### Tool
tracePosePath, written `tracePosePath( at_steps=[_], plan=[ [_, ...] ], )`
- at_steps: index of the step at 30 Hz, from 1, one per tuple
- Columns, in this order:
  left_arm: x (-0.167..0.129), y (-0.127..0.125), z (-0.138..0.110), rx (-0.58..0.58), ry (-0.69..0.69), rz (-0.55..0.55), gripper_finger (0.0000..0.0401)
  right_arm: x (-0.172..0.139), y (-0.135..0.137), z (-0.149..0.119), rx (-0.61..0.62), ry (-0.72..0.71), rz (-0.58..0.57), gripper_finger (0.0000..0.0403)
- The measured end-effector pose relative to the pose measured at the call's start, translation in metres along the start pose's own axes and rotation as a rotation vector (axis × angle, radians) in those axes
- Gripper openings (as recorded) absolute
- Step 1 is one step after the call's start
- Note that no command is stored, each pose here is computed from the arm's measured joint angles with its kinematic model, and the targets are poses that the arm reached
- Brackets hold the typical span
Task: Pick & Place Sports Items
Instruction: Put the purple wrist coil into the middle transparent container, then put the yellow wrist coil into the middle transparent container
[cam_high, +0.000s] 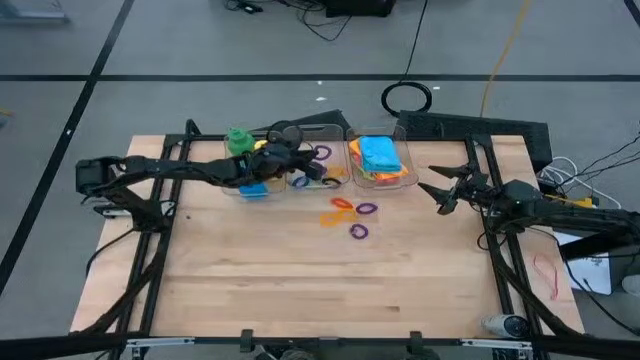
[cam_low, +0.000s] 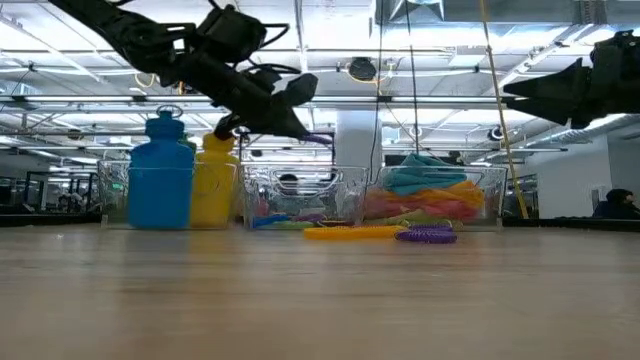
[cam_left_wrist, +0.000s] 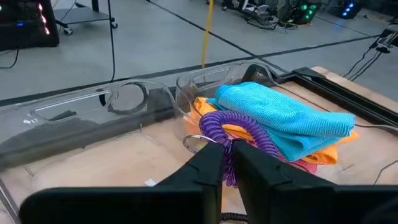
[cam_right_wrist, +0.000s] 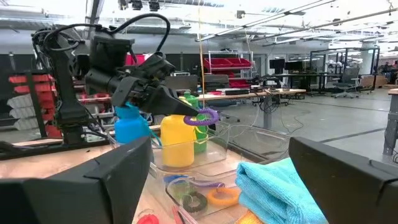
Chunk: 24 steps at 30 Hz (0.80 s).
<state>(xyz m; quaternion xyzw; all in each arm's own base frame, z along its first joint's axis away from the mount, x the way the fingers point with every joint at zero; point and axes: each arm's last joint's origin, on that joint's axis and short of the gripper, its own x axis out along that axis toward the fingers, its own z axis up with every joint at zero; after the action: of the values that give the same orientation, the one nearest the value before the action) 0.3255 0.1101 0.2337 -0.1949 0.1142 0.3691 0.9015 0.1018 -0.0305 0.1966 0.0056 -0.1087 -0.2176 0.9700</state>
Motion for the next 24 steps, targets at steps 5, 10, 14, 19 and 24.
tracePosePath(
  at_steps=[5, 10, 14, 19, 24],
  plan=[
    [-0.001, -0.002, -0.003, 0.006, 0.021, 0.001, 0.0027, 0.0, 0.0, 0.0, 0.0, -0.001, 0.0, 0.029],
    [-0.004, -0.007, -0.007, 0.029, 0.039, -0.014, 0.0029, 0.0, 0.0, 0.0, 0.0, 0.0, 0.0, 0.029],
    [-0.006, -0.012, -0.01, 0.068, 0.052, -0.032, 0.0063, 0.0, 0.0, 0.0, 0.0, -0.001, 0.0, 0.029],
    [-0.008, -0.015, -0.012, 0.071, 0.055, -0.042, 0.0146, 0.0, 0.0, 0.0, 0.0, -0.001, 0.0, 0.029],
    [-0.008, -0.015, -0.012, 0.078, 0.055, -0.045, 0.0215, 0.0, 0.0, 0.0, 0.0, -0.001, 0.0, 0.029]
  ],
)
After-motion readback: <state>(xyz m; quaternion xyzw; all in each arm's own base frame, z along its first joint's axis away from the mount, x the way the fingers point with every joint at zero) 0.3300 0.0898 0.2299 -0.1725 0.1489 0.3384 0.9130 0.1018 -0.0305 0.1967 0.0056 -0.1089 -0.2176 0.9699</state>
